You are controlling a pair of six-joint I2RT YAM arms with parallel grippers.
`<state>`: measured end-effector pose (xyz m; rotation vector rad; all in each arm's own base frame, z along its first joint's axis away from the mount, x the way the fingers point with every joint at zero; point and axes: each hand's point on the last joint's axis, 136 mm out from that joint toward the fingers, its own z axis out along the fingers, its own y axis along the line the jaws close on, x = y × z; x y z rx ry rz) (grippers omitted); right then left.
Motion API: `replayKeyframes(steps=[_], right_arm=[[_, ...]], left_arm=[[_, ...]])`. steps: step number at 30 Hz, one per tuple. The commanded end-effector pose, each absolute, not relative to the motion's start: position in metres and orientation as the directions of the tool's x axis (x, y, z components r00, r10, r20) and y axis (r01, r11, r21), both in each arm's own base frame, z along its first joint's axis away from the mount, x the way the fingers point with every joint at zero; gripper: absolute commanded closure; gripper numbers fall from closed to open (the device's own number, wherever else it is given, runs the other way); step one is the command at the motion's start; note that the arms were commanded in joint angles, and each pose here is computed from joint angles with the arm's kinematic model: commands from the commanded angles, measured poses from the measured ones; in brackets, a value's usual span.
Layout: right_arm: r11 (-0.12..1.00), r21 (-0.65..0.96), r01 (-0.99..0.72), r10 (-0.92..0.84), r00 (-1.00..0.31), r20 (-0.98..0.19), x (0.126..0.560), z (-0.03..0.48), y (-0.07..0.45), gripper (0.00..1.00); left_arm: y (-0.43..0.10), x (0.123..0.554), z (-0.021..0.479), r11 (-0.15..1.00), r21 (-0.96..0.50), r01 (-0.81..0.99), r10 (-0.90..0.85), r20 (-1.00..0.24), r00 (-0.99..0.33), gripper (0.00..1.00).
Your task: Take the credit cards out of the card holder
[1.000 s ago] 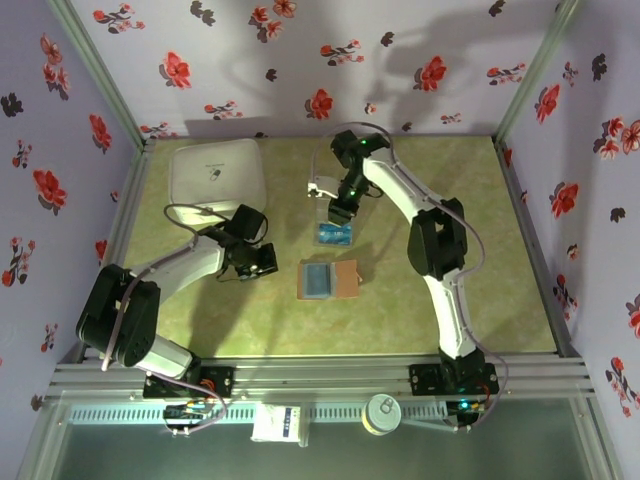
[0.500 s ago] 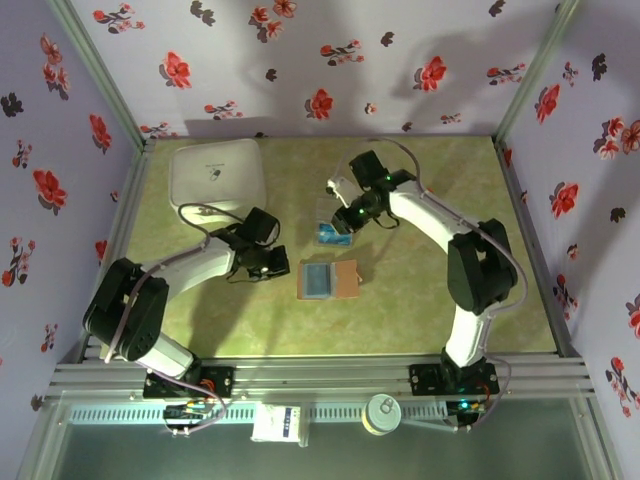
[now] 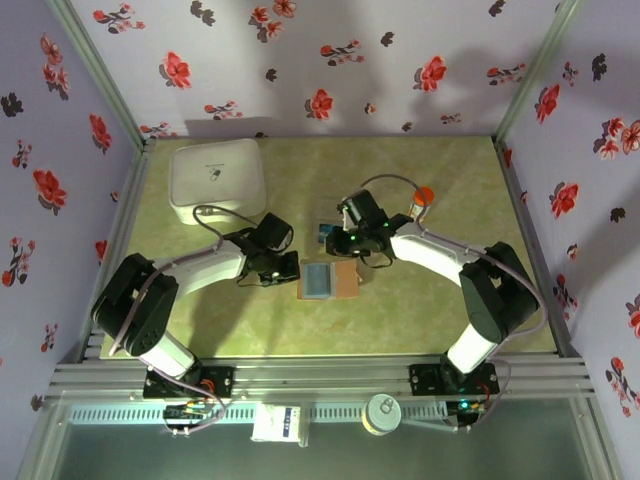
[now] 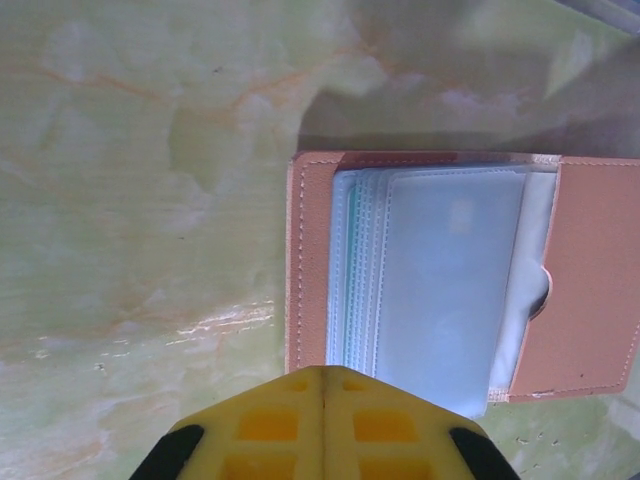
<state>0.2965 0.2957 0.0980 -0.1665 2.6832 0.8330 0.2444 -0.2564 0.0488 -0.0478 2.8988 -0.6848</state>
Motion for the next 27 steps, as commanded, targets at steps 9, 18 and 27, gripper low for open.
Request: replayKeyframes(steps=[9, 18, 27], right_arm=[[0.842, 0.534, -0.082, 0.058, -0.969, -0.239, 0.274, 0.086, 0.308, 0.7], [0.853, 0.517, -0.076, 0.028, -0.981, -0.19, 0.261, 0.069, 0.315, 0.64], [0.861, 0.505, -0.055, 0.018, -0.99, -0.139, 0.25, 0.052, 0.319, 0.65]], left_arm=[[-0.267, 0.241, 0.037, 0.899, -0.438, 0.027, -0.035, -0.133, -0.99, 0.98], [-0.262, 0.236, 0.019, 0.913, -0.408, 0.019, -0.025, -0.102, -0.994, 0.98], [-0.255, 0.234, 0.013, 0.926, -0.378, 0.016, -0.023, -0.1, -0.995, 0.98]])
